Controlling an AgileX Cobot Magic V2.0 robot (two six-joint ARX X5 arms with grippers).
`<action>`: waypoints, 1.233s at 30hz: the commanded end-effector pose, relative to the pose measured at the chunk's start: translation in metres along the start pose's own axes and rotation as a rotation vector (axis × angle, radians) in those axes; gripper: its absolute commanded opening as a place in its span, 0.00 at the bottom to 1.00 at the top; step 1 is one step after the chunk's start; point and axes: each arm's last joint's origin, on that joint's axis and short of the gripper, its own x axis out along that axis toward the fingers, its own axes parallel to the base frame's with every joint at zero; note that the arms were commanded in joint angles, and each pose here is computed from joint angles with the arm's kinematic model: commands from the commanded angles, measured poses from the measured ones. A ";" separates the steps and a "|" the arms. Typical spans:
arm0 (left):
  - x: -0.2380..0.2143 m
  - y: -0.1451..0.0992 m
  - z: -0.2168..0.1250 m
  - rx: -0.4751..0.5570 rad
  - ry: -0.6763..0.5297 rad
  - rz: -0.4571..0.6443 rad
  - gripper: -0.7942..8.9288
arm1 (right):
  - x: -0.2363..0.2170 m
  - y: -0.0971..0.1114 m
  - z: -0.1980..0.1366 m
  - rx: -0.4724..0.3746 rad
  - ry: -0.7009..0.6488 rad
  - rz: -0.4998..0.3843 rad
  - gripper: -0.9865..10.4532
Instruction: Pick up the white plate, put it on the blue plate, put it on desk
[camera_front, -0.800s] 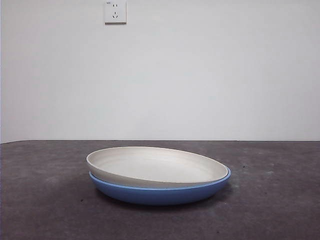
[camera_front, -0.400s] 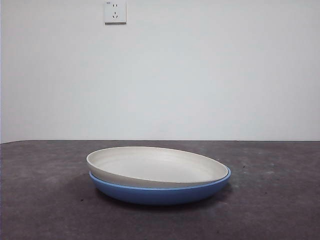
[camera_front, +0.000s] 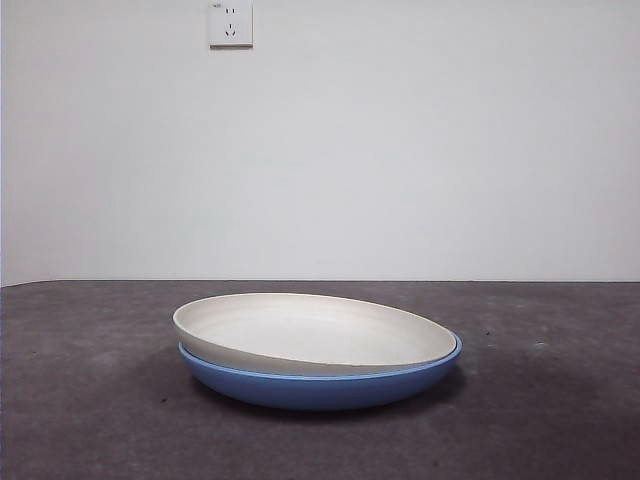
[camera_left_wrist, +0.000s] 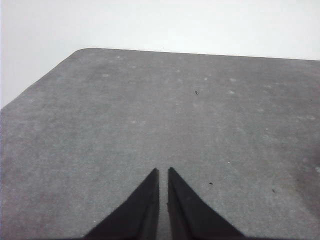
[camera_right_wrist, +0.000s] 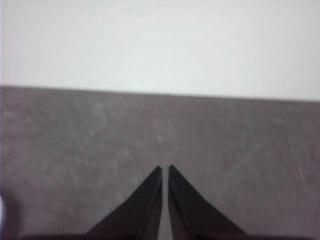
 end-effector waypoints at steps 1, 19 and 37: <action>0.002 0.000 -0.007 0.006 0.023 0.006 0.11 | 0.002 -0.002 -0.019 -0.011 0.007 -0.013 0.10; 0.002 0.000 -0.007 0.006 0.023 0.006 0.11 | 0.002 -0.010 -0.055 -0.034 0.105 -0.095 0.10; 0.002 0.000 -0.007 0.006 0.023 0.006 0.11 | 0.002 -0.010 -0.052 -0.030 0.076 -0.086 0.10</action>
